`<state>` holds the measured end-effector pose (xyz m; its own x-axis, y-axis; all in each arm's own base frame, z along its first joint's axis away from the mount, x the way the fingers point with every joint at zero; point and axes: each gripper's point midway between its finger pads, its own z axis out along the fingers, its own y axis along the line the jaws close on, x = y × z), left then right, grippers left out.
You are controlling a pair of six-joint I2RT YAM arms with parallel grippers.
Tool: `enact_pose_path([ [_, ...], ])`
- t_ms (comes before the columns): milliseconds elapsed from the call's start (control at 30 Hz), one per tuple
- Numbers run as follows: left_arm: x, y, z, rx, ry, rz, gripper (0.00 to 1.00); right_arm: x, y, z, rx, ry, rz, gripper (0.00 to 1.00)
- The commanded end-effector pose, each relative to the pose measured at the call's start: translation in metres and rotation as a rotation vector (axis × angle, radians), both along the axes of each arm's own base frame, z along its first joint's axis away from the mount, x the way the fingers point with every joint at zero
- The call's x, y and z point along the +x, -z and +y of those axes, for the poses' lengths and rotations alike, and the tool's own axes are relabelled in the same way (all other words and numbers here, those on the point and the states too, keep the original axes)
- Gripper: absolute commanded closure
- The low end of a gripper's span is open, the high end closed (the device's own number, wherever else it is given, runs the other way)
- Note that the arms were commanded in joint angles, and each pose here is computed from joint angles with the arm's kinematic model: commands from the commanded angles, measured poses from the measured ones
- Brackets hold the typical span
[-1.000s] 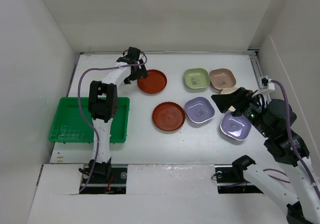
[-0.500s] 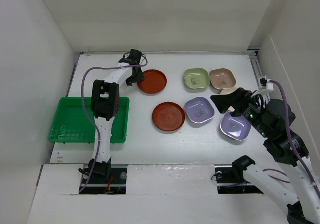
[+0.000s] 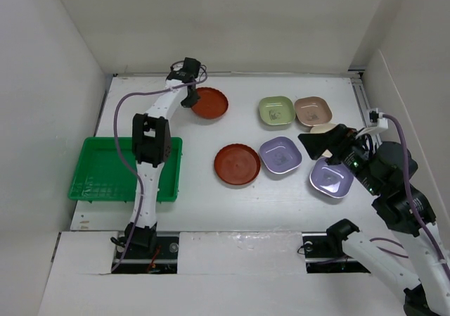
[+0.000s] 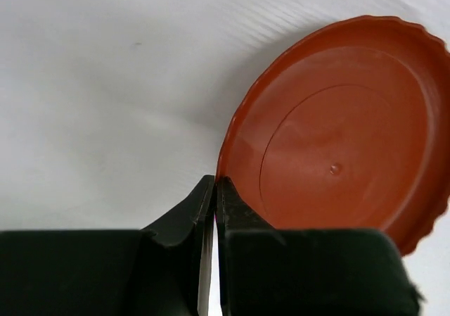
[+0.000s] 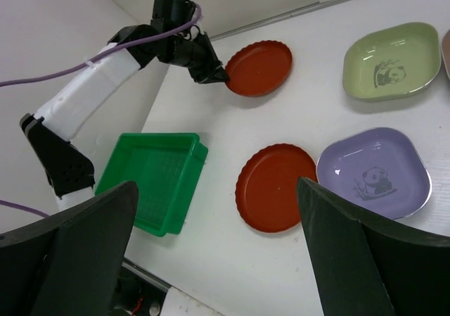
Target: Place the plates into the plastic bin on the countertop
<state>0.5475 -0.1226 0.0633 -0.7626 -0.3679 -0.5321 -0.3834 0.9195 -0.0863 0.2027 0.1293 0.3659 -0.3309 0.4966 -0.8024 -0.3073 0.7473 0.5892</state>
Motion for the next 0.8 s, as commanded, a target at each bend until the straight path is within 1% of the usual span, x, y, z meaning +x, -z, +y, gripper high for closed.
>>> enact_pose_path([
  [0, -0.009, -0.096, 0.028, 0.057, -0.13, -0.148, 1.0, -0.001, -0.008, -0.003, 0.0, 0.011, -0.036, 0.0],
  [33, -0.015, -0.11, 0.032, 0.059, -0.159, -0.172, 1.0, -0.001, -0.008, -0.003, 0.0, 0.011, -0.036, 0.0],
  [67, -0.025, -0.131, 0.041, 0.025, -0.212, -0.204, 1.0, -0.002, -0.008, -0.001, 0.001, 0.001, -0.035, 0.0],
  [167, -0.049, -0.144, 0.059, -0.008, -0.273, -0.207, 1.0, -0.001, -0.006, 0.001, 0.002, -0.011, -0.035, 0.0],
  [200, -0.066, -0.154, 0.067, -0.004, -0.297, -0.231, 1.0, -0.001, -0.006, 0.001, 0.002, -0.011, -0.035, 0.0],
  [233, -0.075, -0.159, 0.073, -0.002, -0.337, -0.253, 1.0, -0.002, -0.009, 0.003, 0.007, -0.02, -0.044, 0.0],
  [267, -0.086, -0.162, 0.075, -0.012, -0.352, -0.256, 1.0, -0.002, -0.009, 0.003, 0.007, -0.02, -0.044, 0.0],
  [300, -0.108, -0.167, 0.082, -0.009, -0.37, -0.261, 1.0, -0.001, -0.005, 0.003, 0.003, -0.02, -0.036, 0.0],
  [333, -0.118, -0.169, 0.088, -0.001, -0.396, -0.271, 1.0, -0.001, -0.005, 0.003, 0.003, -0.02, -0.036, 0.0],
  [400, -0.14, -0.168, 0.091, -0.034, -0.444, -0.277, 1.0, -0.005, -0.005, 0.009, 0.005, -0.054, -0.035, 0.0],
  [433, -0.165, -0.161, 0.098, -0.024, -0.462, -0.267, 1.0, -0.004, -0.007, 0.009, 0.009, -0.054, -0.043, 0.0],
  [500, -0.186, -0.158, 0.108, -0.024, -0.523, -0.287, 1.0, -0.008, -0.007, 0.013, 0.011, -0.083, -0.043, 0.0],
  [533, -0.203, -0.142, 0.117, -0.002, -0.554, -0.25, 1.0, -0.008, -0.007, 0.013, 0.011, -0.083, -0.043, 0.0],
  [567, -0.22, -0.149, 0.123, -0.005, -0.576, -0.271, 1.0, -0.009, -0.007, 0.015, 0.011, -0.092, -0.043, 0.0],
  [633, -0.239, -0.145, 0.131, -0.023, -0.638, -0.281, 1.0, -0.011, -0.007, 0.018, 0.012, -0.112, -0.042, 0.0],
  [667, -0.258, -0.137, 0.135, -0.026, -0.653, -0.274, 1.0, -0.013, -0.007, 0.019, 0.013, -0.122, -0.042, 0.0],
  [733, -0.274, -0.127, 0.154, -0.009, -0.721, -0.272, 1.0, -0.016, -0.007, 0.023, 0.014, -0.145, -0.041, 0.0],
  [767, -0.285, -0.114, 0.161, -0.021, -0.748, -0.252, 1.0, -0.018, -0.007, 0.025, 0.014, -0.158, -0.041, 0.0],
])
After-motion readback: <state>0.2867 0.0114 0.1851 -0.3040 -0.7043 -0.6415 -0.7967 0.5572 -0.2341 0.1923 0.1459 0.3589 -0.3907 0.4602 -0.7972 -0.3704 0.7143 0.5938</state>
